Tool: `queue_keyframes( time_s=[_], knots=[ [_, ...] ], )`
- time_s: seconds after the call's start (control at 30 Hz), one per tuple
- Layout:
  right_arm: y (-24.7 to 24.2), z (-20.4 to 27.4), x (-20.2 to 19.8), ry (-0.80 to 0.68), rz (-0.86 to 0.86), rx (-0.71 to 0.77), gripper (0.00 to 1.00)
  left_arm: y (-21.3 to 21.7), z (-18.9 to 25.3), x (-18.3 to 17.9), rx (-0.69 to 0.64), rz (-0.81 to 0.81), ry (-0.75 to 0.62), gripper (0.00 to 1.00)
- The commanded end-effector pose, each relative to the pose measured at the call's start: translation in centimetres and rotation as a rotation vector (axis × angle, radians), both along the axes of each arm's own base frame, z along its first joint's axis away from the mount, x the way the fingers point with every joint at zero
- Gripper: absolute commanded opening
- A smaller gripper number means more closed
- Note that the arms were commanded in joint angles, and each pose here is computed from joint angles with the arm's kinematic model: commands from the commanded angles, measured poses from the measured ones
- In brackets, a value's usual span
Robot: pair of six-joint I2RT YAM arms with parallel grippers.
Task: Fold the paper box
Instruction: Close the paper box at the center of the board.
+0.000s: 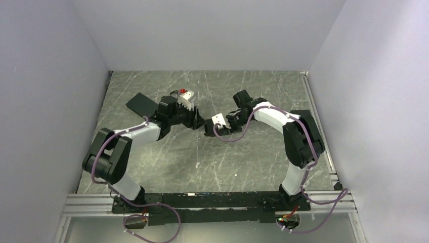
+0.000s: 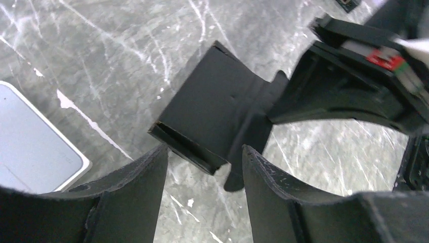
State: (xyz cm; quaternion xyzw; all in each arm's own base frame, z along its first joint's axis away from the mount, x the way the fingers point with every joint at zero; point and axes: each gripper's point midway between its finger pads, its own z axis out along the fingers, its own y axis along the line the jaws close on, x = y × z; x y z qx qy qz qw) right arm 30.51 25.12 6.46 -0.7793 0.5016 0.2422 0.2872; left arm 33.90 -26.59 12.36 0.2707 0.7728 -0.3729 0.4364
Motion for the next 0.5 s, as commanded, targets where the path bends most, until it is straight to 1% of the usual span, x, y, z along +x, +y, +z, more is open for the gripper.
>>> queue_keyframes(
  time_s=[0.0,0.2,0.33,0.47],
  knots=[
    [0.1,-1.0,-1.0,0.031,-0.012,-0.019,0.00,-0.5,-1.0,2.4,-0.021,0.090,0.112,0.60],
    [0.4,-1.2,-0.9,0.043,-0.019,-0.019,0.00,-1.8,-3.9,4.2,-0.001,0.079,0.210,0.59],
    [0.6,-1.0,-0.7,0.053,-0.026,-0.015,0.00,-1.6,-6.1,4.4,0.051,0.091,0.274,0.58],
    [0.9,-0.9,-0.4,0.068,-0.036,-0.012,0.00,-1.2,-8.4,4.1,0.111,0.091,0.337,0.54]
  ],
)
